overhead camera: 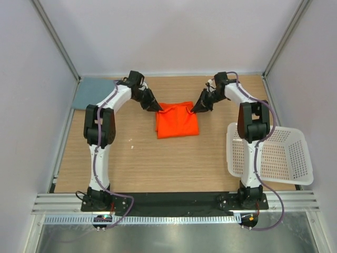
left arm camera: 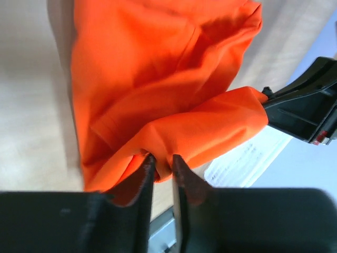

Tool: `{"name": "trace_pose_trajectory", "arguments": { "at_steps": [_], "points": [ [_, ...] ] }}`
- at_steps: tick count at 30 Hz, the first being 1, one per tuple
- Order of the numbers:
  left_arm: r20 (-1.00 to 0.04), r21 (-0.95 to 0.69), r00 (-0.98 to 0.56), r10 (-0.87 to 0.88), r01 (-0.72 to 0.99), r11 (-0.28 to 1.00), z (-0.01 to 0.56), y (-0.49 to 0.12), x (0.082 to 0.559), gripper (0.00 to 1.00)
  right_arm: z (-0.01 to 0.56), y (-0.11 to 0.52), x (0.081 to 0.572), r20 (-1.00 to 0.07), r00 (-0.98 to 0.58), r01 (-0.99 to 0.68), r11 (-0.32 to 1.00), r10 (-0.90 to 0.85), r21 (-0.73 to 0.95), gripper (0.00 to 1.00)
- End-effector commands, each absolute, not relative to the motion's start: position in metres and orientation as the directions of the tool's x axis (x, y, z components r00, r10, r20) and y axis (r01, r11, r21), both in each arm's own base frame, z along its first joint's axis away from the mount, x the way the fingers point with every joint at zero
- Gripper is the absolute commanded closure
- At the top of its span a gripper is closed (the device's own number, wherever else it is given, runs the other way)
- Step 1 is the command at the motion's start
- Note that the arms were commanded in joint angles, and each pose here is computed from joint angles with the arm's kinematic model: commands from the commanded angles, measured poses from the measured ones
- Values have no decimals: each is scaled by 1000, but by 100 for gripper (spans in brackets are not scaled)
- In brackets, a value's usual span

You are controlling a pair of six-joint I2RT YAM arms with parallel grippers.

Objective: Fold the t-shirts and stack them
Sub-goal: Fold the tshirt

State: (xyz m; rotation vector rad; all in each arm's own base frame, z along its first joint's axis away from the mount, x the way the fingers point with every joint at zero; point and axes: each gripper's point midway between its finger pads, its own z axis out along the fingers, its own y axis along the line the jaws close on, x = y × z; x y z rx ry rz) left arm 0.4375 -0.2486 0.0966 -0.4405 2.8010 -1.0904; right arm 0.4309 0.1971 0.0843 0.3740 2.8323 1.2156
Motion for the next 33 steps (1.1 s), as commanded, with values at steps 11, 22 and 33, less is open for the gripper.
{"name": "trace_pose_trajectory", "arguments": {
  "at_steps": [11, 22, 33],
  "points": [
    [-292, -729, -872, -392, -62, 681, 138, -216, 533, 52, 126, 182, 556, -138, -908, 105, 535, 396, 838, 36],
    [-182, -734, -942, -283, -61, 676, 109, -220, 441, 47, 108, 179, 464, -183, -955, 41, 713, 235, 700, 28],
    [-131, -741, -971, -200, -38, 670, 70, -257, 417, 50, 64, 190, 419, -196, -978, -51, 821, 75, 568, 28]
  ]
}}
